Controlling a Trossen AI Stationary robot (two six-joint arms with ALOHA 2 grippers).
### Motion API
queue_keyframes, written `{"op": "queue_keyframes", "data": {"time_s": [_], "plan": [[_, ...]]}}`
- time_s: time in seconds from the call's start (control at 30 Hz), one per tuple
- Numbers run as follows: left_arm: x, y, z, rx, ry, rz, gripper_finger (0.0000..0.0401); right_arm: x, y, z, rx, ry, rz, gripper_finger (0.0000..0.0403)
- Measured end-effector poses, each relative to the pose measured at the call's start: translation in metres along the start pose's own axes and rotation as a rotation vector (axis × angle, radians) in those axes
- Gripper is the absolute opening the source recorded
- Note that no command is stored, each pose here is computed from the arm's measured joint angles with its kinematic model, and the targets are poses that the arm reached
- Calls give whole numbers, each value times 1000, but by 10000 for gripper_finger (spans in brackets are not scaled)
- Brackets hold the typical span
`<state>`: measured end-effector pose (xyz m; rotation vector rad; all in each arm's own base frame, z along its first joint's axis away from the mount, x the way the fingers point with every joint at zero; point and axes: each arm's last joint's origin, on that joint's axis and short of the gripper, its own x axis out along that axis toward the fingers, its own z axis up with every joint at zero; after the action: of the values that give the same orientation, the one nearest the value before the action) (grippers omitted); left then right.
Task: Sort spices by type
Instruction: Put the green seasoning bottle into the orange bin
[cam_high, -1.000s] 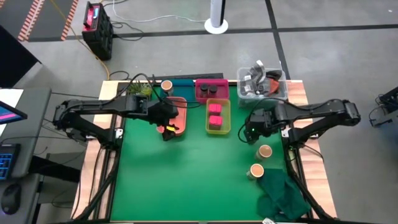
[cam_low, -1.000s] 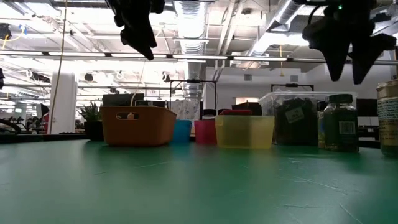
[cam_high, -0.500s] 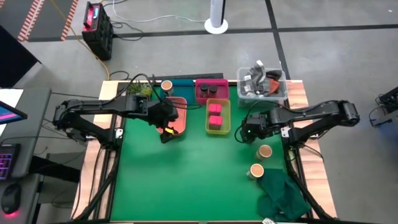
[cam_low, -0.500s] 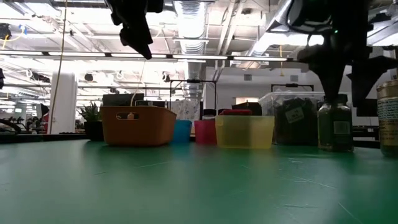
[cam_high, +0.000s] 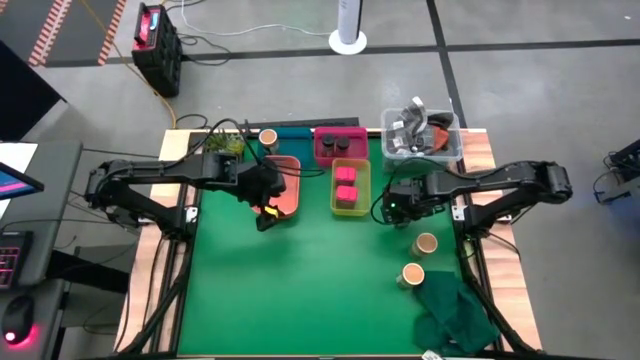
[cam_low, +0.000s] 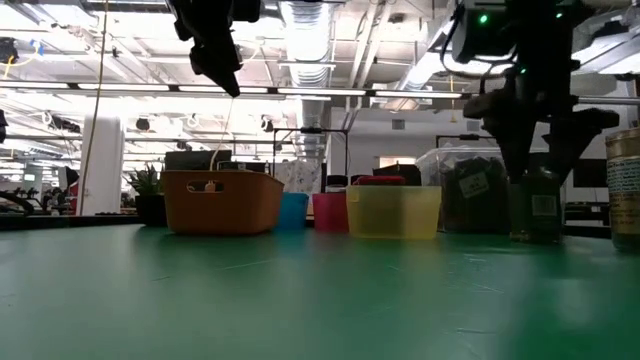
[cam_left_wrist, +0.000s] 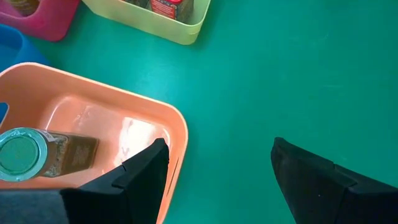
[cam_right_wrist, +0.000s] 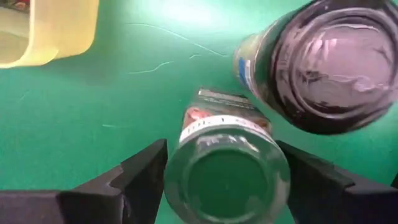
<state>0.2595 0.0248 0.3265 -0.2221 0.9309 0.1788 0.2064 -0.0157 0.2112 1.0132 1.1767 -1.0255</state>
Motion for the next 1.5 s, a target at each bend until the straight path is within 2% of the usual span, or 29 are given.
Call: {"op": "queue_keyframes", "data": {"time_s": [0.3,0.43,0.6,0.7,0.83,0.93,1.2,1.33,1.5], "plan": [[0,0,0,-13,1,0,270,12,12,5,8,-12,16,301],[0,0,0,-14,4,1,270,12,14,1,-10,-15,29,275],[0,0,0,-14,3,1,270,11,16,-7,-48,-13,34,221],[0,0,0,-11,0,2,270,9,18,-13,-98,-6,41,220],[0,0,1,0,-10,-9,270,-4,28,-21,-239,-13,92,220],[0,-2,4,29,-32,-43,270,-18,38,-26,-391,-32,146,220],[8,-10,18,130,-146,-192,270,-64,65,-30,-793,-159,335,229],[22,-17,28,158,-182,-301,270,-80,76,-21,-895,-225,379,227],[43,-27,39,159,-243,-344,270,-92,96,-11,-1009,-279,386,228]]}}
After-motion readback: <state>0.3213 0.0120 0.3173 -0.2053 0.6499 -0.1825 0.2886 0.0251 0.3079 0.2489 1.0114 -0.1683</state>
